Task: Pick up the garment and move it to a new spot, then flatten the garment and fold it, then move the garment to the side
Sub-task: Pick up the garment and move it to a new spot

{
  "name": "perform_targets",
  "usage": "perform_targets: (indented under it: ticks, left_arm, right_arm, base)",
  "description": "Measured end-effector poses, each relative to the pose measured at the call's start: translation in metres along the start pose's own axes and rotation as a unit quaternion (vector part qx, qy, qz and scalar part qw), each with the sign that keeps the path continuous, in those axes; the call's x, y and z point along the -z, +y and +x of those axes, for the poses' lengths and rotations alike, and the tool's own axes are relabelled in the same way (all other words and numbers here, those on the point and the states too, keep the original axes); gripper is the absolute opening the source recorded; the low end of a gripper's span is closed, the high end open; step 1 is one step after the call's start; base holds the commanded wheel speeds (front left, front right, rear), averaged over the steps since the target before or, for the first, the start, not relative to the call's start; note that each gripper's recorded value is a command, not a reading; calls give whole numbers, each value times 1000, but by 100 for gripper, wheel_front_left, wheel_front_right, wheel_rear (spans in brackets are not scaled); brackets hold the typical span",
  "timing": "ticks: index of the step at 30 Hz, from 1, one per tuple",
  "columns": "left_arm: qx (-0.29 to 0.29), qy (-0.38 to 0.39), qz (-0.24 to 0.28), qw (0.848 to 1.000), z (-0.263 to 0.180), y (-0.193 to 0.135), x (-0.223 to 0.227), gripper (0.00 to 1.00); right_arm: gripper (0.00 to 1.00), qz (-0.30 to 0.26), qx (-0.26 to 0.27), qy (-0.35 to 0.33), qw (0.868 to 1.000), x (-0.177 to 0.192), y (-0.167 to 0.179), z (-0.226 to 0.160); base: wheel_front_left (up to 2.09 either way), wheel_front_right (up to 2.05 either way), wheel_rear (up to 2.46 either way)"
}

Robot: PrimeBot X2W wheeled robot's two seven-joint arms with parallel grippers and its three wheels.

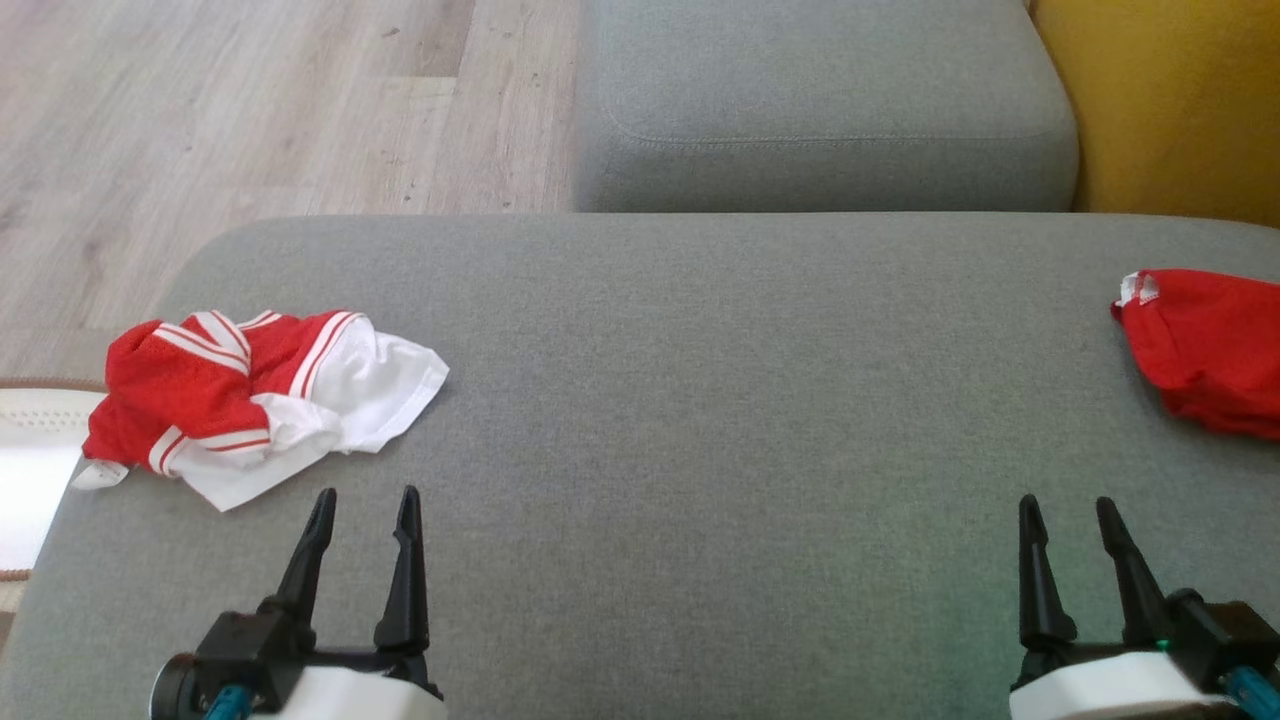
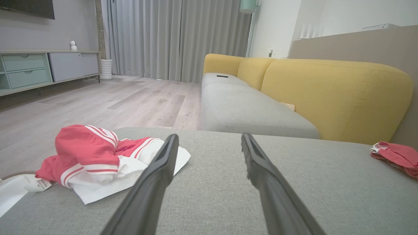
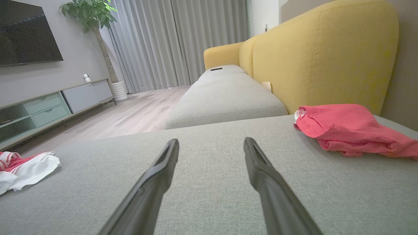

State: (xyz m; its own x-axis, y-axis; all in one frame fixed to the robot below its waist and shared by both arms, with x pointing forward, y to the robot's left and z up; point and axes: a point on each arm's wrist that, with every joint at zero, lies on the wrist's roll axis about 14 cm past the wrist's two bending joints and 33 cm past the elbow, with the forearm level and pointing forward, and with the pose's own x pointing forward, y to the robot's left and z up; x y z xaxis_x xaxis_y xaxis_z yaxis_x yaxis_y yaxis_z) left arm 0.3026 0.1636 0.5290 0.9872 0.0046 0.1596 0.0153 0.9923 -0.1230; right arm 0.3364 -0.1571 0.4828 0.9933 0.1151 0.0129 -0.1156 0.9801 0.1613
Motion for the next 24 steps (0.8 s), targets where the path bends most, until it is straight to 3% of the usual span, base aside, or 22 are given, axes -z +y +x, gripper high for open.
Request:
perform_targets:
  ticks: [24]
  left_arm:
    - [7,10,6,1000,-6,-1,6,100]
  right_arm:
    - [100,2,-15,9,1000,6,11,-6]
  base:
    - [0,0,0]
